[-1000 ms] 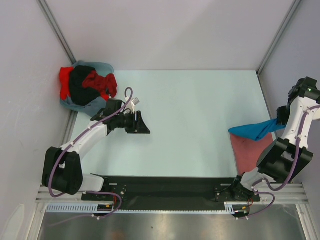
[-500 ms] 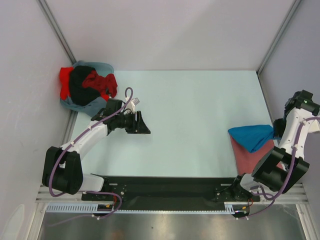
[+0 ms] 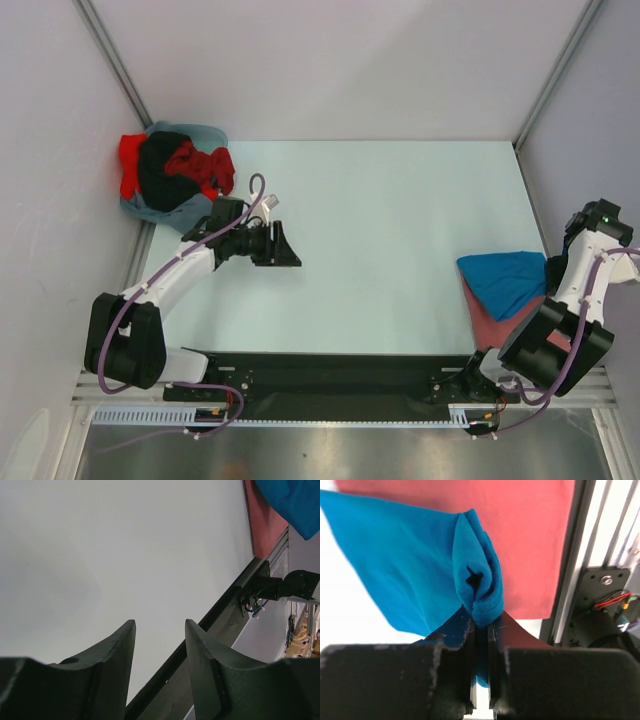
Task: Fold and stack the t-shirts
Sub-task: Neatly place the folded tshirt to the corner, then reset both grippers
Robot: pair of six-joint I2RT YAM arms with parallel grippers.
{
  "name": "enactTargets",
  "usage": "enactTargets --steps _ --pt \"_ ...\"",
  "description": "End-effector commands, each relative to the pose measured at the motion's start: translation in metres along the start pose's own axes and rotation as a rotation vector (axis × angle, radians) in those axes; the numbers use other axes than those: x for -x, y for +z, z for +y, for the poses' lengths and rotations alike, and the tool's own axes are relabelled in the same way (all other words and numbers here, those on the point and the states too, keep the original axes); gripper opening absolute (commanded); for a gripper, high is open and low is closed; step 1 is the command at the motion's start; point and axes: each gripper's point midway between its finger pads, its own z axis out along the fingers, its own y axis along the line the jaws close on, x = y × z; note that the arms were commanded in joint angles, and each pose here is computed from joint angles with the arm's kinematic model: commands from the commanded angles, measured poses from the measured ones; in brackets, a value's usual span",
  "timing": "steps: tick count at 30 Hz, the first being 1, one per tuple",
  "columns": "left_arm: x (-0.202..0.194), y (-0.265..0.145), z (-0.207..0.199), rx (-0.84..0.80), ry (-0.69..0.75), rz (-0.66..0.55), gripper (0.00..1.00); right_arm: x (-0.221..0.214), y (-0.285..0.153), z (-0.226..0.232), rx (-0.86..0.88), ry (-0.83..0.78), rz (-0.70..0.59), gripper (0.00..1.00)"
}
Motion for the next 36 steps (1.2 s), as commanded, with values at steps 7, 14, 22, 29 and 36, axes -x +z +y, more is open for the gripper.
enactTargets --steps 7,14,22,29,36 --pt "0.007 -0.004 -0.004 -0.039 0.011 -0.034 0.5 0.016 -0.002 -0.052 -0.144 -0.062 -0.121 0.46" --pt "0.003 -0.005 0.0 -0.033 -0.005 -0.031 0.5 0.041 -0.038 -0.045 -0.017 -0.133 -0.193 0.64" --pt "-0.004 -0.007 -0.001 -0.039 -0.028 -0.059 0.5 -0.073 -0.133 0.097 0.58 -0.511 -0.237 0.64" --pt "-0.018 -0.022 -0.02 -0.114 -0.076 -0.198 0.52 -0.248 -0.186 0.137 1.098 -0.813 -0.003 0.71" --pt "-0.059 -0.046 -0.034 -0.234 -0.12 -0.397 0.55 -0.322 -0.164 0.078 1.434 -0.726 0.582 0.69"
